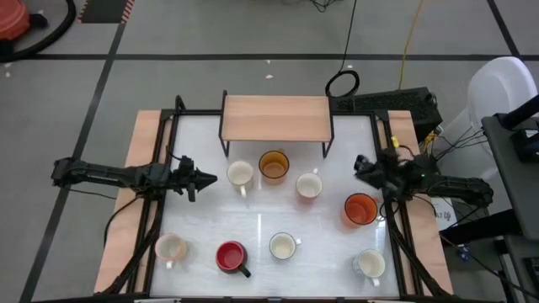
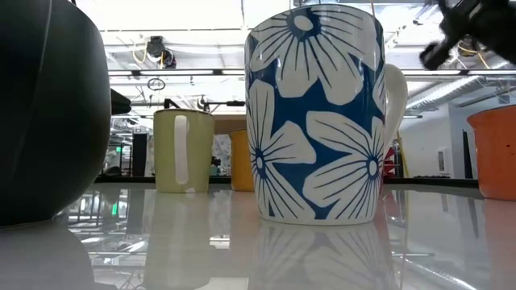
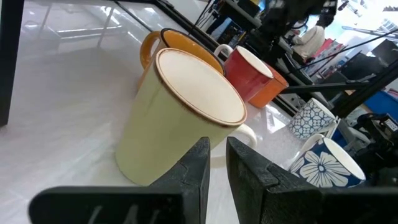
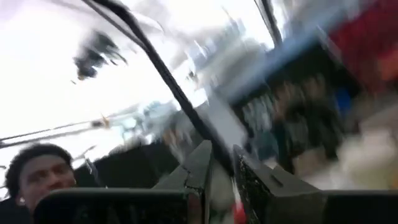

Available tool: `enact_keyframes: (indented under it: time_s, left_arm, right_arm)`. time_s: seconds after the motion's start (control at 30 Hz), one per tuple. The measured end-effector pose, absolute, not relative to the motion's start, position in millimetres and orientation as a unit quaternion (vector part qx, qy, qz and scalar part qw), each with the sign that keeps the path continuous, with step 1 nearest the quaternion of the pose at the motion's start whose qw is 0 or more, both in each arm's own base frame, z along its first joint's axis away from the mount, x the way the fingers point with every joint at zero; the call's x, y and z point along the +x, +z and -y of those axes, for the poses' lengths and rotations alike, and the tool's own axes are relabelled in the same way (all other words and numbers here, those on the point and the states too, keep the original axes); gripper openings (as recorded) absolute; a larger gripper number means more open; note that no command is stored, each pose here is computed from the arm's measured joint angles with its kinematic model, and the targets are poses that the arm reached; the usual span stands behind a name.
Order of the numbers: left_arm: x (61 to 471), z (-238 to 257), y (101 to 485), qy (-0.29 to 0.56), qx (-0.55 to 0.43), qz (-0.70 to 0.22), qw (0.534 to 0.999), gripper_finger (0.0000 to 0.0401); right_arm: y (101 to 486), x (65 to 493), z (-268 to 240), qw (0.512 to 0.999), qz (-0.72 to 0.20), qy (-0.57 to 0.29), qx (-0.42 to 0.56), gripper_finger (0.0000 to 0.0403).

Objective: Place coffee mugs
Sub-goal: Put the orange mug on the shelf

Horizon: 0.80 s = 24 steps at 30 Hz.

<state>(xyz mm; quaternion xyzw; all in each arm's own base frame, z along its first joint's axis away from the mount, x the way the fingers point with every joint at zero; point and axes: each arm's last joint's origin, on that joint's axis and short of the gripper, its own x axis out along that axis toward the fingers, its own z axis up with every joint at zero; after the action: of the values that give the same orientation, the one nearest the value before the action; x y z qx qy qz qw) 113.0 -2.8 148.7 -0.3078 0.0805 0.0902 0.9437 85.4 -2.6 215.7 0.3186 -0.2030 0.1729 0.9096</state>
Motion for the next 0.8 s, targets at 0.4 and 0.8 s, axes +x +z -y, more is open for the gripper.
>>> enact_keyframes:
  time_s: [0.4,0.8]
  left_arm:
    - [113,3,149,0.090,-0.308,-0.081,0.944,0.0058]
    - [113,3,149,0.090,-0.308,-0.081,0.944,0.0058]
  right_arm:
    - [234,71,17,0.681,0.394,0.102,0.609,0.0060]
    - [242,87,20,0.660,0.314,0.029,0.682,0.0078]
